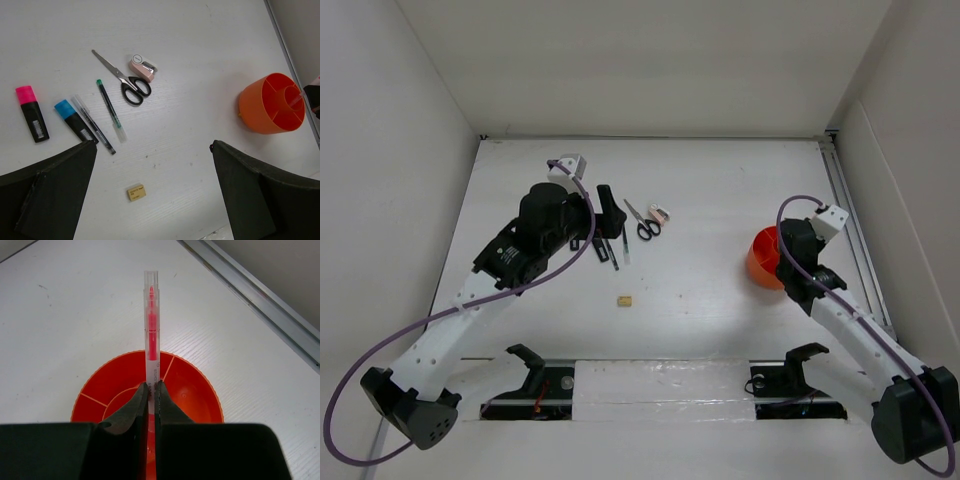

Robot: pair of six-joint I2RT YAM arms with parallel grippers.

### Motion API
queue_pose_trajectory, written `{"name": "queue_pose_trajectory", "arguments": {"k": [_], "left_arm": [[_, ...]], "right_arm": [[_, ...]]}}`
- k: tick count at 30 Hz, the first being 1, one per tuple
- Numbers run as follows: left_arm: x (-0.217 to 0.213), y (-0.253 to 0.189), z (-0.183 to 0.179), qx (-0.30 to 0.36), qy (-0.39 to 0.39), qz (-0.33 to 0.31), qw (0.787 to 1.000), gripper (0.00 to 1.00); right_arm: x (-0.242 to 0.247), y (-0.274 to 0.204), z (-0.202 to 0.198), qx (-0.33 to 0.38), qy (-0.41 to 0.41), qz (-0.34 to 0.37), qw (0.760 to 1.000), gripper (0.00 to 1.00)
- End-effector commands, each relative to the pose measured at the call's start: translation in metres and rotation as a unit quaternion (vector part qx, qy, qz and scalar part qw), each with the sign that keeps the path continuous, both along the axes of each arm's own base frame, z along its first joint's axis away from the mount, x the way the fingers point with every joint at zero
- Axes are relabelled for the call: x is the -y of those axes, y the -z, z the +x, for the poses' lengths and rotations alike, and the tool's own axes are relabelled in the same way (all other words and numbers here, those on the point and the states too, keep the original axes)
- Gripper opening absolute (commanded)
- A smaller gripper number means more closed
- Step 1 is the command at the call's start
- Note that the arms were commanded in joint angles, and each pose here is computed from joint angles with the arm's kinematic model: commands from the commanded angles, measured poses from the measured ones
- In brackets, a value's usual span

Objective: Sort the stationery into containers
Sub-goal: Place the stationery into the container

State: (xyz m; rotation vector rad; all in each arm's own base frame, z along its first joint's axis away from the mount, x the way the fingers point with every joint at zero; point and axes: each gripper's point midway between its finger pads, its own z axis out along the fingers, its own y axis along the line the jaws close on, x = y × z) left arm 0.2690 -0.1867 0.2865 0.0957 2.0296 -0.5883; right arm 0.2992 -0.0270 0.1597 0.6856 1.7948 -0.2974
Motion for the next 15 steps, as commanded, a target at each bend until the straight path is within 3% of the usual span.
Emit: {"name": "queue_pose_trajectory", "arguments": {"k": [1,3,12,15], "left_arm": [[0.0,-0.016,0.0024,0.027,0.003,-0.023,0.999,0.99],[-0.001,-0.0188,0.001,0.031,0.003,-0.025,0.999,0.99],[0.0003,-0.0189,0.0,0.03,0.007,-0.027,0.999,0.99],[0.0003,-0.0189,0.0,0.03,0.007,-0.027,0.999,0.99]], "right_arm": [[-0.0042,-0.0193,0.0059,0.017,0.0,0.008,1.0,0.06],[-0.0042,-0.0193,0.0059,0.017,0.0,0.008,1.0,0.08],[-0.0043,-0.0171,0.0048,0.016,0.004,0.014,1.0,0.31],[-0.0043,-0.0171,0.0048,0.016,0.004,0.014,1.0,0.34]]}}
